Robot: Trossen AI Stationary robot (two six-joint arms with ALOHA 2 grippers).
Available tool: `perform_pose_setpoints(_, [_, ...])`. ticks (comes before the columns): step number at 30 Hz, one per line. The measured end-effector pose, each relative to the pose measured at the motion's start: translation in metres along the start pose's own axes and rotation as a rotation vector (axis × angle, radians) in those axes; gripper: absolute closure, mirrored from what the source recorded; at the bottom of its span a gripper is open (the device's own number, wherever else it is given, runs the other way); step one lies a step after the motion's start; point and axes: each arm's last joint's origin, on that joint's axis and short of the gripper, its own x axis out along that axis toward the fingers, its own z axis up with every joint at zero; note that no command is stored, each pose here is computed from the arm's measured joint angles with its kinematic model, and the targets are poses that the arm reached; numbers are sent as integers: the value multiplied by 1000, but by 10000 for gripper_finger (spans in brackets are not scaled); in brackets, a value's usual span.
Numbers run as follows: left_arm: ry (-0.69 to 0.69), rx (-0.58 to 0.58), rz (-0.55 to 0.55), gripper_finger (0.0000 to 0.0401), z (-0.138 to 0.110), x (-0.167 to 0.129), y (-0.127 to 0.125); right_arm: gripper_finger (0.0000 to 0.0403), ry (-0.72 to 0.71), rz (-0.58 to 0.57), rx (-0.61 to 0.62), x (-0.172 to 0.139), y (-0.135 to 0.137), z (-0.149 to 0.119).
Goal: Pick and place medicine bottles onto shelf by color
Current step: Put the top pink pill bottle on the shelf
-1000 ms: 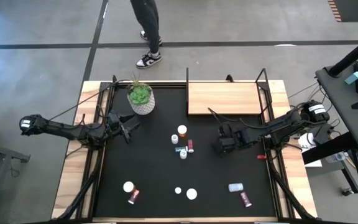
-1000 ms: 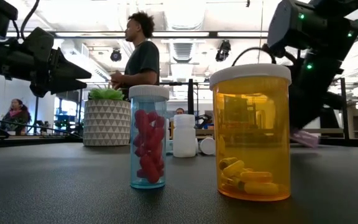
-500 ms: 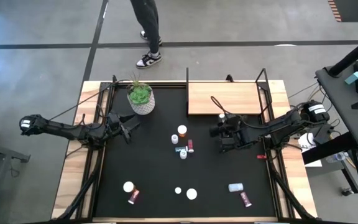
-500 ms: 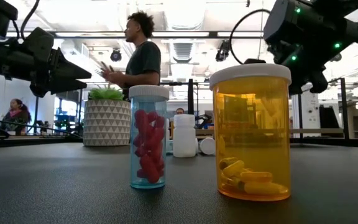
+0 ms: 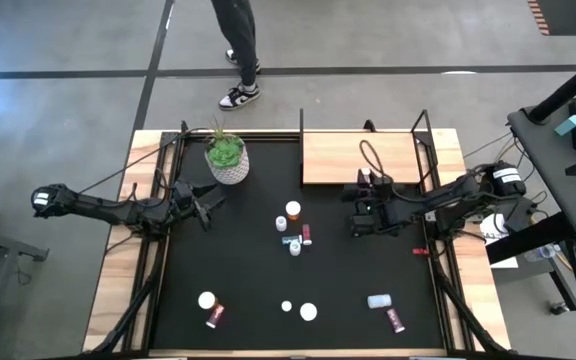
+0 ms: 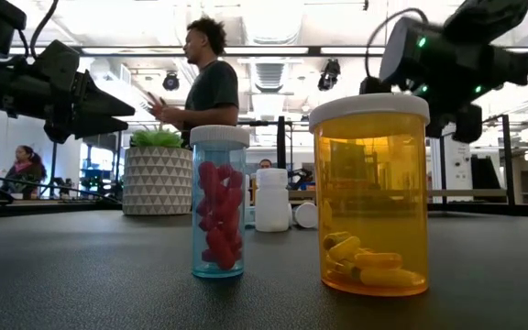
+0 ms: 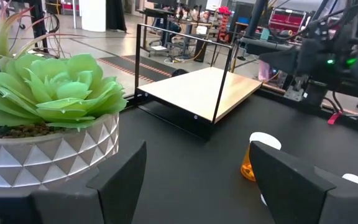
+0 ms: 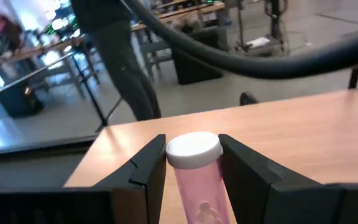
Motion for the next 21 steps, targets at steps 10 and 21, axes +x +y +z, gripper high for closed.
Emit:
perform_pose_setpoints(10, [0,0,0,131,0,0,0,273,-205,-44,-13,19,1,-38])
perform_pose_setpoints(21, [0,0,0,131,0,0,0,273,-220,-122,-59,42,3,-55])
